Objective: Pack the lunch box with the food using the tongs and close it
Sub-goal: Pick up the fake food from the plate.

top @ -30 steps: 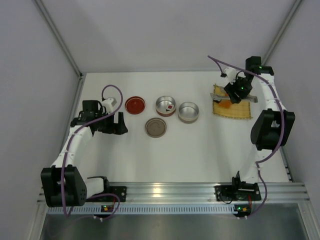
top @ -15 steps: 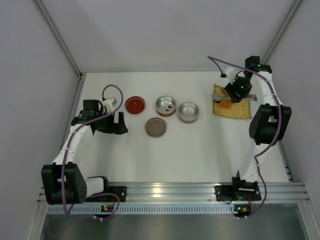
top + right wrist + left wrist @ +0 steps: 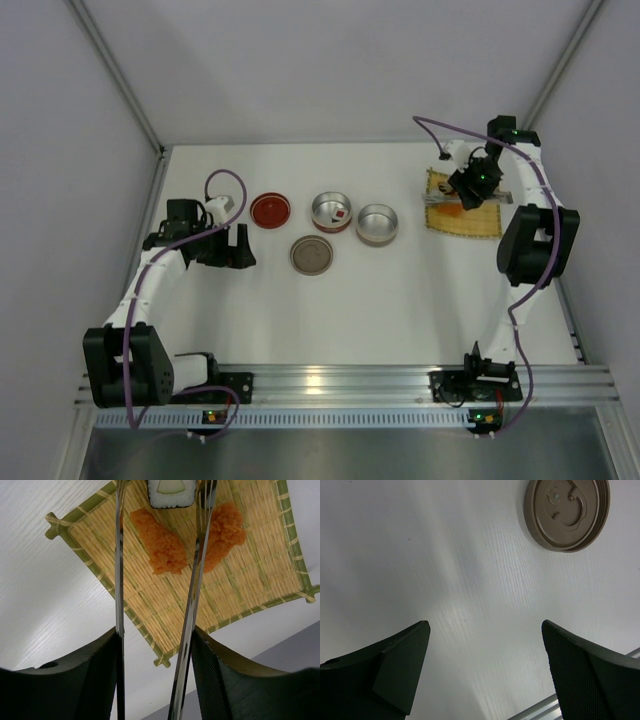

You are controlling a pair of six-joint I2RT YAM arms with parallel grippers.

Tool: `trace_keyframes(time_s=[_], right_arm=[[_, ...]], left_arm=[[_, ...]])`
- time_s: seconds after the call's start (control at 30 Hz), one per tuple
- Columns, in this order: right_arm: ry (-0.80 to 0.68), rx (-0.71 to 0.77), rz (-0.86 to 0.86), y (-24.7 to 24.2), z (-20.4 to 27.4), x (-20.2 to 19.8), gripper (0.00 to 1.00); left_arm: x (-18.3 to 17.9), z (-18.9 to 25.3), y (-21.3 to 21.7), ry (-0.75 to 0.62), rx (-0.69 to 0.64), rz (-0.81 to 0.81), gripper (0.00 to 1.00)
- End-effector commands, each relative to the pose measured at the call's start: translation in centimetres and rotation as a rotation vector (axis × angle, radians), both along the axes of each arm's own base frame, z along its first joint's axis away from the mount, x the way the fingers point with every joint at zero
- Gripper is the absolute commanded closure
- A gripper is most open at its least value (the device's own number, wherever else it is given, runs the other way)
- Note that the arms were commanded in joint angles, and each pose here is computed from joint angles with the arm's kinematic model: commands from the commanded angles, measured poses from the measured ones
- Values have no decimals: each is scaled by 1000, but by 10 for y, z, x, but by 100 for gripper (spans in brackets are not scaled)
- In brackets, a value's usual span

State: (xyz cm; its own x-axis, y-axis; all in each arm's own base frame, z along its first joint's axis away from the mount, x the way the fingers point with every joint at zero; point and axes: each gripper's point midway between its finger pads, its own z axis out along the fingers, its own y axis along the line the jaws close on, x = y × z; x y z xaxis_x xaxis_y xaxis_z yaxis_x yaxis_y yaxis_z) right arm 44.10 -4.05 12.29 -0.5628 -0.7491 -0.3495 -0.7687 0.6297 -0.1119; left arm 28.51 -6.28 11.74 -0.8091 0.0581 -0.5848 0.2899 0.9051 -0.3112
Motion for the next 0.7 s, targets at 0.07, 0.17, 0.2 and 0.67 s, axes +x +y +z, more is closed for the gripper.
trace_keyframes(time_s=[0.07,0.17,0.2,0.67], right_arm=[[-15,16,29,0,16,-1,51],[-24,17,29,-1,20,-2,58],[-34,16,30,-1,23,-1,60],[-168,156,69,63,104,-19,72]], left_arm=[[10,13,0,-40,-9,-3,2],[11,13,0,-40,-8,-4,2],[11,13,0,-40,-9,-2,2],[9,19,-3,-51,-25,-8,2]])
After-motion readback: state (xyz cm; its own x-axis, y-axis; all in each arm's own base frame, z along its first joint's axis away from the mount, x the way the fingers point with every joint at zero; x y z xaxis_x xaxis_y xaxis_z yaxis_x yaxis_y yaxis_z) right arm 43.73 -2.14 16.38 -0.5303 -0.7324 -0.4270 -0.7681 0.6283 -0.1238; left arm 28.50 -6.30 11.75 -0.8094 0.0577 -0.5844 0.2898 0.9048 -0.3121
